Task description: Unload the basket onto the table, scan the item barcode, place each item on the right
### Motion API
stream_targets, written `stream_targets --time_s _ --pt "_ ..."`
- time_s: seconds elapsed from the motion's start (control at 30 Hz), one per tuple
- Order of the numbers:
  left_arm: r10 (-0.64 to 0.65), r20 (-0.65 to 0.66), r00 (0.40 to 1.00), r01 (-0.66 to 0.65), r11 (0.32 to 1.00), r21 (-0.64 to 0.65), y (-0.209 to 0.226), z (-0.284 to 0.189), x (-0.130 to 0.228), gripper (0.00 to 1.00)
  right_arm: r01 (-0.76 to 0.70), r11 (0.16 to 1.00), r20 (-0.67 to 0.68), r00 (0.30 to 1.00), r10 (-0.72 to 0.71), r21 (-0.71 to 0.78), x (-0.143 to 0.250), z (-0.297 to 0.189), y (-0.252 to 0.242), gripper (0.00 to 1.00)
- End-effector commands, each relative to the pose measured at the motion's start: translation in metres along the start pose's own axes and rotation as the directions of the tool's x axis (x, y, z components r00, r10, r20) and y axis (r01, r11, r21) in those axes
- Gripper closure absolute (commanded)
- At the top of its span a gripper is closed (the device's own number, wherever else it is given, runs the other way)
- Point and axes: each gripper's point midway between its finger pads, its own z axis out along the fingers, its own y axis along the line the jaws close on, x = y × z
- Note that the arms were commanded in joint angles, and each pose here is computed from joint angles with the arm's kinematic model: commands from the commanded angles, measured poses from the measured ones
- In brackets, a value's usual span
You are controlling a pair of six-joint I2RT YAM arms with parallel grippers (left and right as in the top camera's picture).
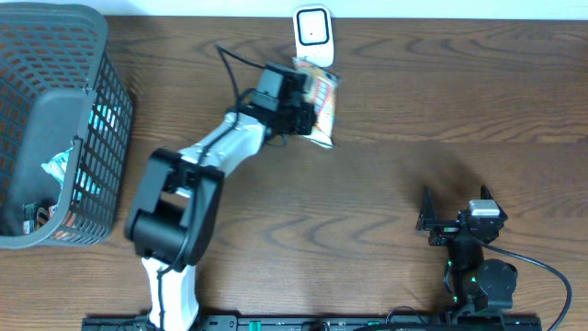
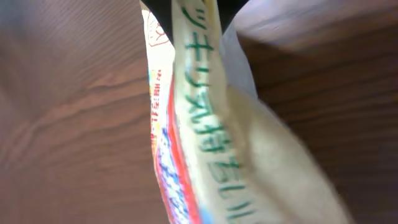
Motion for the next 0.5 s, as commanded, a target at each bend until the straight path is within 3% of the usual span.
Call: stream_targets --time_s 0.0,0.27,0.47 --pt "0.089 0.111 0.990 -0.077 0.991 -0.106 0.005 -0.051 -0.038 0.92 0.012 1.000 0.001 1.000 -0.012 -0.008 0.001 0.000 0.002 0.01" --pt "0.379 -0.070 0.923 -0.376 0.845 -0.381 0.027 -0.089 -0.019 0.92 0.012 1.000 0.001 1.000 -0.012 -0.008 0.001 0.000 0.002 0.01" --pt "0.538 -0.323 0.779 -0.625 0.624 -0.468 0.048 -0.067 0.007 0.92 0.012 1.000 0.001 1.000 -0.012 -0.008 0.001 0.000 0.002 0.01"
